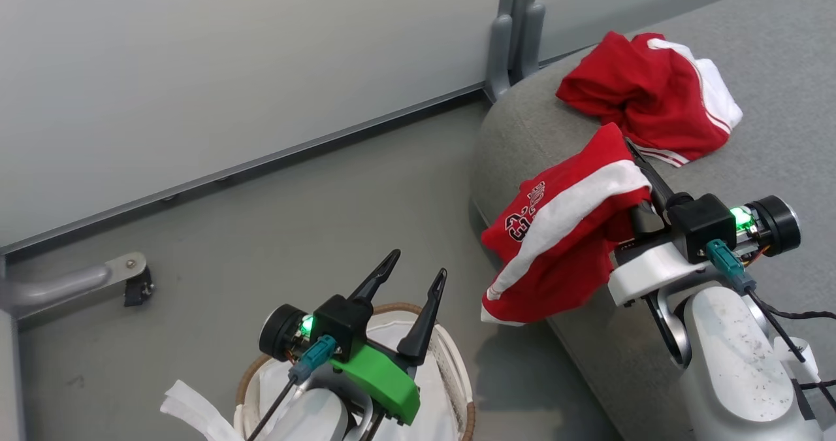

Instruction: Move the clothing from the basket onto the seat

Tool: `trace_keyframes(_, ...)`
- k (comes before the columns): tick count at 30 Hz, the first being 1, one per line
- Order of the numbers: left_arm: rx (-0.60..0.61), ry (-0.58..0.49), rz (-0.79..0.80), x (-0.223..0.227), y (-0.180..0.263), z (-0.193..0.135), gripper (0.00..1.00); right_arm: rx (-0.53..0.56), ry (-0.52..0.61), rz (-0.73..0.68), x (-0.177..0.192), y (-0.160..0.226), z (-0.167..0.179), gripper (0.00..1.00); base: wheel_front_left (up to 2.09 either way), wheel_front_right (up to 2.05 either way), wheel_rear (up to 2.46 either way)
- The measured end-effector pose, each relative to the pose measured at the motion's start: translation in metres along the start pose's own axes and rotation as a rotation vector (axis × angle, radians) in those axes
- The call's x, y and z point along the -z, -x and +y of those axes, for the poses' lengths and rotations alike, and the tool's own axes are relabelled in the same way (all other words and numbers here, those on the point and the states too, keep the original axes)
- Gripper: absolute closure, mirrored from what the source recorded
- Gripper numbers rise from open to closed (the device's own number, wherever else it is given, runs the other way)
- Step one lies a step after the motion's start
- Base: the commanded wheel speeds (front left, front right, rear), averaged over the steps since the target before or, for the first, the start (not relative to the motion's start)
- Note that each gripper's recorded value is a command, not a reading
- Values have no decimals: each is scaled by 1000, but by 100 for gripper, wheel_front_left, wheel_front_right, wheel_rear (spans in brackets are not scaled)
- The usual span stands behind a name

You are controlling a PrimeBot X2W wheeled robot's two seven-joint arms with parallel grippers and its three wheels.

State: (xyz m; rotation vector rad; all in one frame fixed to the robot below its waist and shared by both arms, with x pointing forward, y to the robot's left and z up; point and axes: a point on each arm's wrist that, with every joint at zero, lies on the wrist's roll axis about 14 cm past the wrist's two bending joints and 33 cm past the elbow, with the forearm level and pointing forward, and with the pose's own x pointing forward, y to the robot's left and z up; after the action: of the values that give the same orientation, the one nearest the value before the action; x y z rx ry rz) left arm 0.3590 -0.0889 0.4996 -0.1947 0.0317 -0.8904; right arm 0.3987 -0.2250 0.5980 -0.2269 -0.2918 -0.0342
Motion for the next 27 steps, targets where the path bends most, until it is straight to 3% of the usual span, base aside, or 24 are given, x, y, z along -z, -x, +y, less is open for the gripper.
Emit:
trace_keyframes(13,133,67,41,24,-34,-26,0,119,80,57,13,10,-49,100,0,0,0)
trace_keyframes(18,149,84,57,35,-42,-25,0,128,160,-7,-8,-17,-64,100,0,0,0)
trace_keyframes(27,140,78,67,49,-51,-4,0,153,385,-178,-78,-98,-122,100,0,0,0)
